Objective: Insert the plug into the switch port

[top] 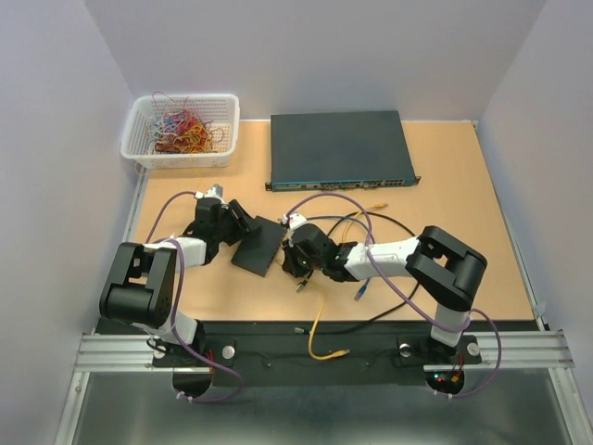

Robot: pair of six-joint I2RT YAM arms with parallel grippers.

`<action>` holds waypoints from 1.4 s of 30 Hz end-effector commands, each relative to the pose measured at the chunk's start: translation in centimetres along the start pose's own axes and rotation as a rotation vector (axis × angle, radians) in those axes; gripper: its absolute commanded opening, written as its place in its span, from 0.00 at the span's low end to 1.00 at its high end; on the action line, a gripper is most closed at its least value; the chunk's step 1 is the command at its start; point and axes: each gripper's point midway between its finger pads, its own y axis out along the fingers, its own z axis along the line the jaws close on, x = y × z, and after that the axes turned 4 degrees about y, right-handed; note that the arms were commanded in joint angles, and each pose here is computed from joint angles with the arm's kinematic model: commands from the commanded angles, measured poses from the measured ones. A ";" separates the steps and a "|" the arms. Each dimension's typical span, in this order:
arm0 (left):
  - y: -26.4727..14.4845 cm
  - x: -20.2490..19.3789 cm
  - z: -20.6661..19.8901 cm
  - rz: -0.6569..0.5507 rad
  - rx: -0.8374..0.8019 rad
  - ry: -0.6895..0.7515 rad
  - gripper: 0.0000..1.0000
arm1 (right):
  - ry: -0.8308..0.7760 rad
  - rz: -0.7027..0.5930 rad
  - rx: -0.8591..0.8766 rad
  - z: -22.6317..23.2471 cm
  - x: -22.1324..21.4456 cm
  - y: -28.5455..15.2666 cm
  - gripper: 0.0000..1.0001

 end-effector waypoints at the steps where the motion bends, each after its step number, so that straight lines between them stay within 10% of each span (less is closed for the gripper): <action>1: -0.7 -2.8 1.4 0.085 0.036 0.018 0.62 | -0.031 -0.064 -0.053 0.4 1.2 0.7 0.00; 42: -0.6 -3.3 1.0 0.072 0.069 0.081 0.60 | -0.020 -0.222 -0.035 5.1 3.8 -1.7 0.00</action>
